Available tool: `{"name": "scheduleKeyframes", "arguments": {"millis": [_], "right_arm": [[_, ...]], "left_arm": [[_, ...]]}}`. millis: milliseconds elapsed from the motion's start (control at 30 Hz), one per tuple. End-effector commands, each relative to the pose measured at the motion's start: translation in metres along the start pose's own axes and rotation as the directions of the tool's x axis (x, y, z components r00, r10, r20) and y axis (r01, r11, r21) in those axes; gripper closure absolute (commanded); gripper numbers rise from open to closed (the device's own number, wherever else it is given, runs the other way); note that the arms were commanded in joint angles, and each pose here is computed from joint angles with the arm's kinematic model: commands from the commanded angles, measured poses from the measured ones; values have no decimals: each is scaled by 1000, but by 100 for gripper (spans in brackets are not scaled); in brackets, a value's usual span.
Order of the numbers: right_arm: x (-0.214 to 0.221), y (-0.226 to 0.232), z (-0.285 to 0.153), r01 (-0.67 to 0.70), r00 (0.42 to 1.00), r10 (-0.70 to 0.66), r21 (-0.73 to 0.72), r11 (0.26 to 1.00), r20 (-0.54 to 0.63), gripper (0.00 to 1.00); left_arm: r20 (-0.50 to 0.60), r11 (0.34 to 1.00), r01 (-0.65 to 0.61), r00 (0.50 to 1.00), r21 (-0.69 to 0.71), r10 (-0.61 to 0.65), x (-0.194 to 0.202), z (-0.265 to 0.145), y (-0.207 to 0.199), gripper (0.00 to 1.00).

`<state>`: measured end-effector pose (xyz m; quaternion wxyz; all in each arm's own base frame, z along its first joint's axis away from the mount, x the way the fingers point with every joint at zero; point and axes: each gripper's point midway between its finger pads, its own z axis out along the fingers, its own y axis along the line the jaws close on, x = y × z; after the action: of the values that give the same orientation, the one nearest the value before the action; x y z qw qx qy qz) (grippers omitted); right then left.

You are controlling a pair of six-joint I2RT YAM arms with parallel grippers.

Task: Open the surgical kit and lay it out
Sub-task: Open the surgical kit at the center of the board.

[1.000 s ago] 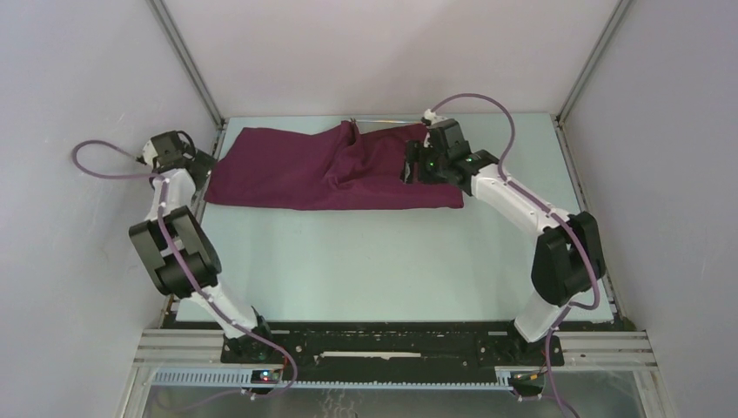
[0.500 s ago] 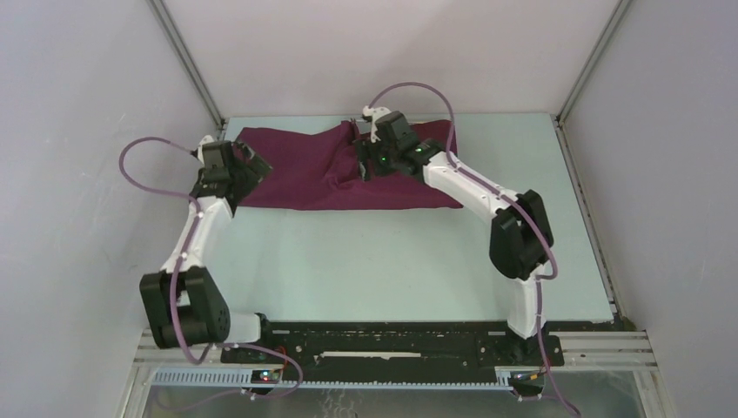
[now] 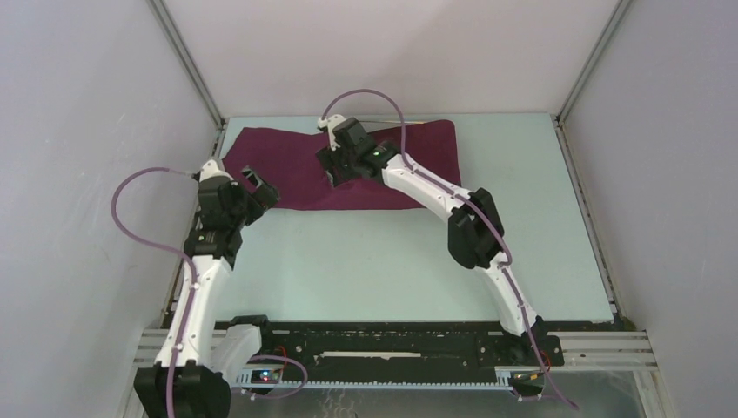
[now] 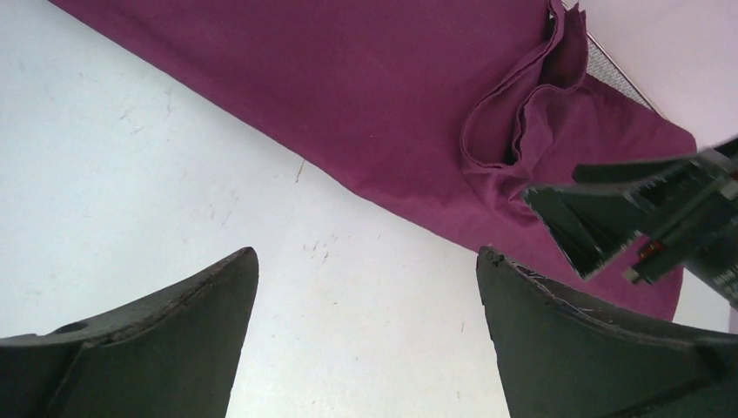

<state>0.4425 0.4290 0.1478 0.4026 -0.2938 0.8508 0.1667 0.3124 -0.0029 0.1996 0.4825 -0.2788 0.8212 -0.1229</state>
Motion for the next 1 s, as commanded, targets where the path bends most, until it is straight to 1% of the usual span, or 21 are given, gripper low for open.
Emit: {"name": "scheduleKeyframes", "arguments": {"millis": [0,167,367,533,600,633,700,833,900,933,967], "right_arm": [[-17,13,9,92,995,-92,6,996,43,21],[-14,25,25,172,984,-173,24,985,46,23],[-6,23,41,215,976,-217,66,974,33,26],[-3,13,49,267,961,-274,166,949,26,30],[-5,11,50,284,955,-296,203,937,28,35],[-6,10,50,287,954,-299,210,935,31,38],[-11,8,49,278,955,-294,219,935,42,51],[-20,5,44,255,959,-276,226,940,63,87],[-27,4,39,240,961,-264,229,943,79,98],[-32,5,35,235,961,-261,228,945,89,100],[-36,4,31,230,961,-257,229,946,99,100]], "left_arm": [[7,997,-72,997,2,72,12,-10,10,0],[-14,997,-77,997,13,78,19,-8,10,0],[-23,996,-84,996,25,84,18,-6,8,0],[-47,995,-79,996,58,82,23,-4,2,0],[-45,995,-79,996,64,82,22,-4,1,0],[-43,995,-80,996,66,83,22,-4,0,0],[-45,995,-78,996,67,81,23,-4,1,0],[-45,995,-79,996,67,82,23,-4,1,0],[-45,995,-79,996,69,82,23,-4,0,0],[-46,994,-80,996,69,83,23,-4,0,0],[-46,995,-78,996,68,82,23,-3,1,0]]}}
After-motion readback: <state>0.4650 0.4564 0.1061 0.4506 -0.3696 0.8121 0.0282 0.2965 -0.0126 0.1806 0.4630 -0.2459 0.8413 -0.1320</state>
